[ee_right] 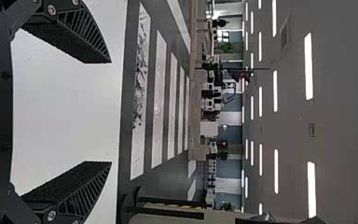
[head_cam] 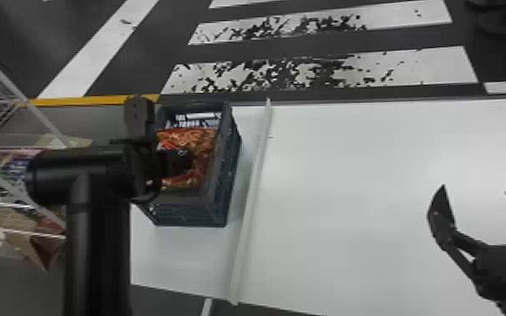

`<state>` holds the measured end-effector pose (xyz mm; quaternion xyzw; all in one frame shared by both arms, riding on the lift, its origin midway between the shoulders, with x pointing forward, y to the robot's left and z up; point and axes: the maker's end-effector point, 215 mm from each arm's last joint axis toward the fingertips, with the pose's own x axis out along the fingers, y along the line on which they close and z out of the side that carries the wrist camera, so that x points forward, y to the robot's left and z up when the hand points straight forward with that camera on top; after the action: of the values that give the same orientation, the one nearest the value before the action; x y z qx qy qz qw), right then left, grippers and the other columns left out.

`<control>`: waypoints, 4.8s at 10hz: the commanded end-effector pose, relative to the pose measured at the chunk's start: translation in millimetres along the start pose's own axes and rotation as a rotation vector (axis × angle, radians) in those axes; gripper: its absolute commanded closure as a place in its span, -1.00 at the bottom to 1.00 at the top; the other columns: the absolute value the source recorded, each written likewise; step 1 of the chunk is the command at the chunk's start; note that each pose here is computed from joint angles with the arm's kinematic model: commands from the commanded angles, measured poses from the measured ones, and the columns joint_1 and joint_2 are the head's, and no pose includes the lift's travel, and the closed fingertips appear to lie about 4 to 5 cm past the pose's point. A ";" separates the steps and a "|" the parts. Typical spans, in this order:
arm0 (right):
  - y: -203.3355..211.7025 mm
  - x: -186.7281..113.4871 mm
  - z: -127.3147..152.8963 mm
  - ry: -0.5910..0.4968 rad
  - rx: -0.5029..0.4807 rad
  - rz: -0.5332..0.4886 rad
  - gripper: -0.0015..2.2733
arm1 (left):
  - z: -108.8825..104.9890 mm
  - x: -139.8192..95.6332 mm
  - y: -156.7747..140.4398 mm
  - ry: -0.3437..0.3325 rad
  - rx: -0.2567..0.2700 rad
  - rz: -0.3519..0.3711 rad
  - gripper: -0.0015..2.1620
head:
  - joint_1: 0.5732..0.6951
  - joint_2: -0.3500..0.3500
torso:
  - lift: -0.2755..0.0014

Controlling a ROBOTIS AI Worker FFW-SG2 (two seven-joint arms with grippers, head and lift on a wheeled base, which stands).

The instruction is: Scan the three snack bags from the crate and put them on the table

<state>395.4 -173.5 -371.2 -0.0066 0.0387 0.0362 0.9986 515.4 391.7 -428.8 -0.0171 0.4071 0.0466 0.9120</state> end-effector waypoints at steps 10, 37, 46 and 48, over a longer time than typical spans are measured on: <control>-6.7 2.0 -2.8 -0.003 0.005 -0.019 -0.90 | 32.5 -32.8 1.8 -0.137 0.052 0.035 0.74 | 1.00 0.71 | 0.31; -82.8 -6.1 85.2 -0.160 0.089 -0.161 -0.90 | -98.5 -101.4 -408.2 -0.096 0.270 -0.818 0.74 | 1.00 -0.83 | 0.31; -77.6 -0.1 95.6 -0.182 0.115 -0.149 -0.90 | -165.8 -86.9 -496.4 -0.027 0.343 -1.122 0.44 | 1.00 -1.00 | 0.31; -78.2 0.7 94.5 -0.182 0.113 -0.148 -0.90 | -165.3 -90.9 -509.3 -0.069 0.375 -1.127 -1.00 | 1.00 -1.00 | 0.31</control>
<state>409.0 -249.8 -276.6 0.0502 -0.0497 -0.0400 0.9967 383.8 -128.1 -477.3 -0.0685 0.3111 -0.5131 0.7971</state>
